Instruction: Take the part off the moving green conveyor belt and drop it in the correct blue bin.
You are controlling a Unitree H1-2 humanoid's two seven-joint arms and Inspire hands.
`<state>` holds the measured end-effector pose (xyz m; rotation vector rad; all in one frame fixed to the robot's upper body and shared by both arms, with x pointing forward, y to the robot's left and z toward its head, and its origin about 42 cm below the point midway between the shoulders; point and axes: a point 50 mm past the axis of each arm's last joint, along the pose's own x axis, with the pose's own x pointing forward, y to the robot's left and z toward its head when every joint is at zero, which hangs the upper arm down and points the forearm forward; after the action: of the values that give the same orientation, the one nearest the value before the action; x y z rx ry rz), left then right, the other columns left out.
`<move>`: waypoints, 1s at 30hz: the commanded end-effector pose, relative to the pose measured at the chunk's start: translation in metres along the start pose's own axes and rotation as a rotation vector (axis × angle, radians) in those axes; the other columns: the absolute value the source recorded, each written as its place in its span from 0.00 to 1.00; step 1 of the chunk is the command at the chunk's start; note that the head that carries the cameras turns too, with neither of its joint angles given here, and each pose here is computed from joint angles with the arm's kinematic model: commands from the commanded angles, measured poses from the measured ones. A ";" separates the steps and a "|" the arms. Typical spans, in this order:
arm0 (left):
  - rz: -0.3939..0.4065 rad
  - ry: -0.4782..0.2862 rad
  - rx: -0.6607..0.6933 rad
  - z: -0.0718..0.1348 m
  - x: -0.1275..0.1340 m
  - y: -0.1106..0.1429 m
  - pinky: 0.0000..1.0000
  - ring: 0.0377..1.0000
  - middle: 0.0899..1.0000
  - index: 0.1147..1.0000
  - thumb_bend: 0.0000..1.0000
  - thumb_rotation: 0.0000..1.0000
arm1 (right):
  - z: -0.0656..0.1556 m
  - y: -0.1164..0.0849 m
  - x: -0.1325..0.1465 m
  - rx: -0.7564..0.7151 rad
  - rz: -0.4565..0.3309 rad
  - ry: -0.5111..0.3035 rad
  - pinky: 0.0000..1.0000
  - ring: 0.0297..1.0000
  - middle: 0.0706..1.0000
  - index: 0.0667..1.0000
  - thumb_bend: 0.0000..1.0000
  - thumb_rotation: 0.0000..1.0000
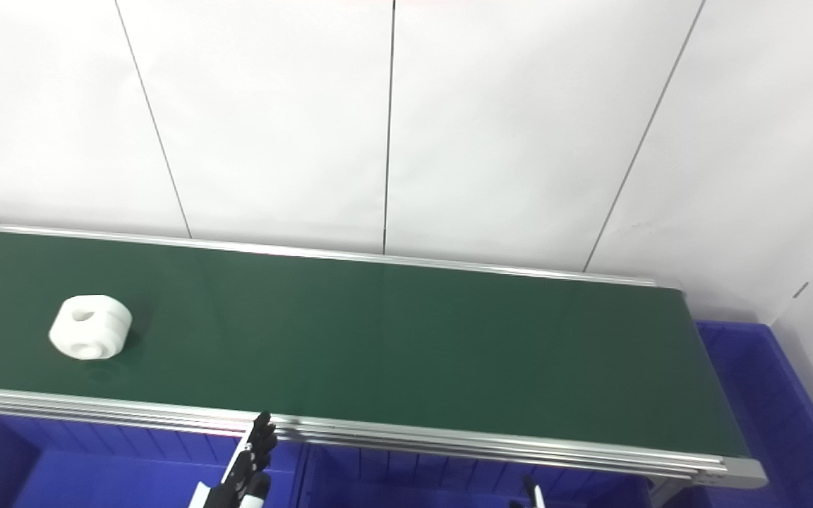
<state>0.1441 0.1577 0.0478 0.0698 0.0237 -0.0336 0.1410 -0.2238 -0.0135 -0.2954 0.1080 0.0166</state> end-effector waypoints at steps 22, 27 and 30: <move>-0.137 -0.537 1.039 0.124 0.145 0.137 0.90 0.87 0.83 0.79 0.91 0.58 | 0.003 -0.010 0.012 0.027 0.000 -0.061 0.85 0.92 1.00 1.00 0.71 1.00; -0.111 -0.491 1.127 0.129 0.177 0.159 0.97 0.88 0.83 0.80 0.88 0.49 | 0.004 -0.011 0.012 0.032 0.007 -0.063 0.86 0.92 1.00 1.00 0.69 1.00; -0.086 -0.465 1.171 0.130 0.194 0.174 0.94 0.87 0.83 0.79 0.87 0.51 | 0.004 -0.012 0.012 0.036 0.011 -0.062 0.86 0.92 1.00 1.00 0.69 1.00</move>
<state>0.3322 0.3061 0.1615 1.1939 -0.3997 -0.2091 0.1494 -0.2333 -0.0174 -0.2823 0.1251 0.0280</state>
